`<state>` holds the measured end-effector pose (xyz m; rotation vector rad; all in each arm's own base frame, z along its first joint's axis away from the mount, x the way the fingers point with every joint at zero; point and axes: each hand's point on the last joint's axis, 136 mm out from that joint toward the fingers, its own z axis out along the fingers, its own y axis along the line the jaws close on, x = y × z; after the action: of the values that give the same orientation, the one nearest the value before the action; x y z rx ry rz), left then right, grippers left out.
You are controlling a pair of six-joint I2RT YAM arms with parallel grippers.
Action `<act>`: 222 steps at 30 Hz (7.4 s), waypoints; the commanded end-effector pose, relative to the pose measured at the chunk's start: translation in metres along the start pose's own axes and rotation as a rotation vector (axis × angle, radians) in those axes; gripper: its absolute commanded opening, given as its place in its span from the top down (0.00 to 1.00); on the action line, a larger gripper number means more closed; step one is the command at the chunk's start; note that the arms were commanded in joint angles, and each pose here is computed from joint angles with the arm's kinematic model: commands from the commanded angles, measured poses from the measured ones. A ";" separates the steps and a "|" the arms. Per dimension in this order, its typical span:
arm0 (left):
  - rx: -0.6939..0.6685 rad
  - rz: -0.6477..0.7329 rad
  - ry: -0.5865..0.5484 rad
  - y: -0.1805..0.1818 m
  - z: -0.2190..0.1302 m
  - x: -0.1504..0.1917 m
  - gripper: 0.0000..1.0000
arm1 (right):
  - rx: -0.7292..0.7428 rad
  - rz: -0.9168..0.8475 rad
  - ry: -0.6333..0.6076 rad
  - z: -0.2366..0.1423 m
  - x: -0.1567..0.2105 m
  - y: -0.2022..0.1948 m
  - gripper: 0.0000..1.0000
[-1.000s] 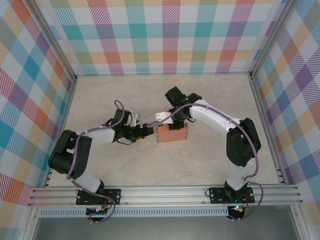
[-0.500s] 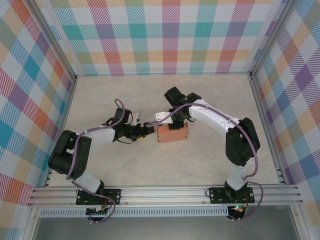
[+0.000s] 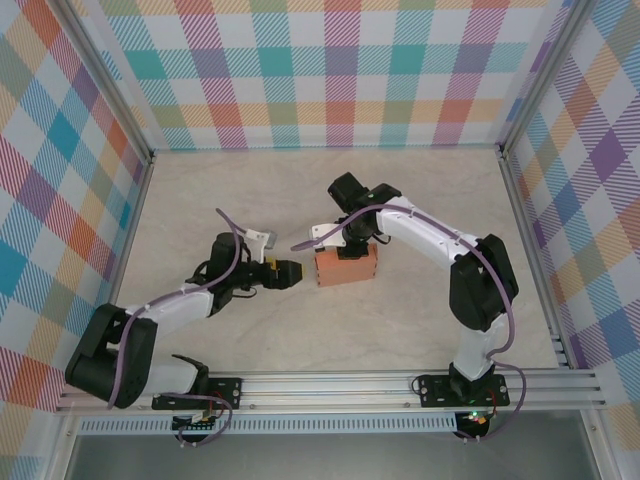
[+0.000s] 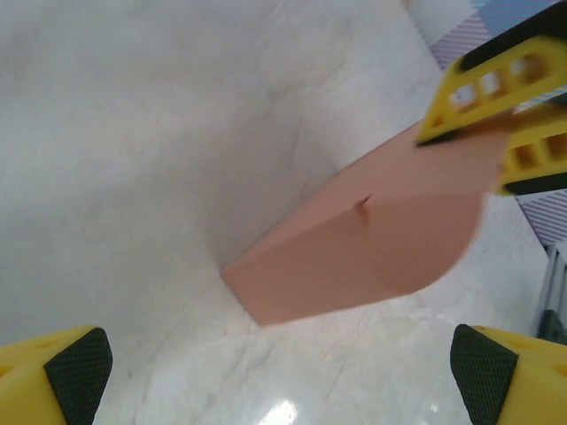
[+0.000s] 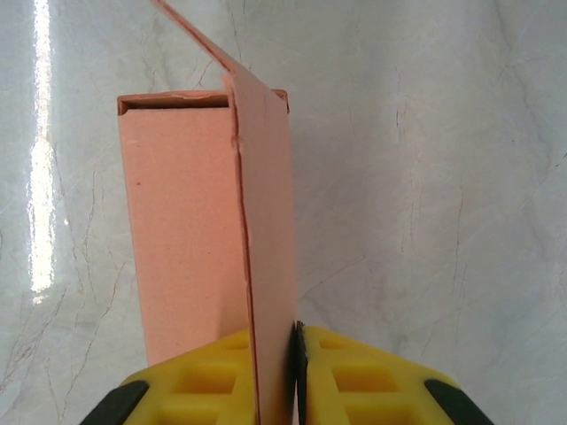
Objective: Fold the paper box
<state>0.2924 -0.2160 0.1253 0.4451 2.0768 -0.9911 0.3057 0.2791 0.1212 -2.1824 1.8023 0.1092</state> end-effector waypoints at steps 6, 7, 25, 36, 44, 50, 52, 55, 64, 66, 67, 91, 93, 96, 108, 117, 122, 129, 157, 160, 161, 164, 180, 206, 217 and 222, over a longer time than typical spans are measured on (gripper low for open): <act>0.080 0.454 -0.129 -0.027 0.028 -0.006 0.02 | -0.032 -0.005 -0.049 -0.013 0.003 0.007 0.82; 0.087 0.480 -0.124 -0.028 0.031 -0.003 0.03 | -0.033 0.000 -0.055 -0.013 0.004 0.007 0.82; -0.018 0.703 -0.202 -0.045 0.041 0.002 0.29 | -0.030 0.091 -0.031 -0.008 0.018 0.001 0.82; 0.019 0.727 -0.153 -0.064 0.023 0.016 0.45 | -0.047 0.131 0.003 -0.001 0.024 0.001 0.82; -0.050 0.659 -0.166 -0.050 0.036 0.023 0.36 | -0.038 0.161 0.026 -0.011 0.025 -0.002 0.85; -0.129 0.625 -0.230 -0.040 0.040 0.004 0.25 | -0.040 0.204 0.052 -0.009 0.030 0.003 0.86; -0.117 0.628 -0.232 -0.042 0.043 0.003 0.25 | -0.049 0.210 0.058 -0.006 0.032 0.006 0.86; -0.114 0.635 -0.242 -0.042 0.047 0.000 0.26 | -0.053 0.215 0.059 -0.005 0.033 0.009 0.86; -0.016 0.638 -0.263 -0.064 0.057 -0.013 0.40 | -0.057 0.229 0.066 -0.002 0.037 0.014 0.87; -0.004 0.634 -0.256 -0.064 0.059 -0.010 0.42 | -0.058 0.231 0.067 -0.002 0.037 0.014 0.87; 0.002 0.633 -0.253 -0.065 0.060 -0.010 0.44 | -0.058 0.232 0.067 -0.002 0.037 0.014 0.87; 0.007 0.679 -0.125 -0.068 0.071 0.035 0.56 | -0.034 0.249 0.069 0.001 0.039 0.012 0.90; -0.011 0.687 -0.112 -0.062 0.072 0.039 0.56 | -0.005 0.237 0.070 0.003 0.041 0.011 0.90; -0.028 0.697 -0.102 -0.057 0.073 0.043 0.56 | 0.056 0.207 0.059 0.004 0.043 0.007 0.90; -0.052 0.702 -0.110 -0.050 0.071 0.039 0.57 | 0.118 0.081 0.030 0.006 0.047 0.014 0.90; -0.084 0.637 -0.216 -0.037 0.037 0.006 0.49 | 0.089 0.087 0.008 0.001 0.044 0.017 0.90; -0.043 0.632 -0.228 -0.044 0.046 -0.004 0.43 | 0.090 0.097 -0.010 -0.005 0.038 0.014 0.90; 0.085 0.588 -0.229 -0.061 0.063 -0.001 0.42 | 0.085 0.112 0.008 -0.008 0.042 0.015 0.90; 0.019 0.760 -0.191 -0.073 0.073 -0.002 0.54 | 0.073 0.133 0.004 -0.006 0.040 0.016 0.91; 0.013 0.762 -0.182 -0.071 0.076 0.003 0.57 | 0.072 0.133 0.005 -0.006 0.040 0.016 0.91; 0.011 0.762 -0.179 -0.071 0.077 0.004 0.57 | 0.071 0.133 0.006 -0.007 0.041 0.017 0.91; 0.002 0.784 -0.156 -0.071 0.079 0.009 0.58 | 0.067 0.136 0.005 -0.007 0.041 0.018 0.91; -0.062 0.801 -0.105 -0.059 0.087 0.019 0.56 | -0.037 0.144 -0.053 -0.015 0.027 0.032 0.91; -0.069 0.802 -0.091 -0.053 0.094 0.025 0.62 | 0.080 0.072 -0.002 -0.001 0.048 0.024 0.90; -0.064 0.759 -0.124 -0.046 0.085 0.018 0.58 | 0.116 0.055 0.020 0.006 0.054 0.024 0.90; -0.053 0.747 -0.121 -0.045 0.085 0.018 0.57 | 0.121 0.046 0.019 0.006 0.054 0.022 0.90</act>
<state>0.2973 -0.3130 0.1035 1.0151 1.5993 -0.4696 0.3148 0.2296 0.1156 -1.9745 1.8100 -0.0587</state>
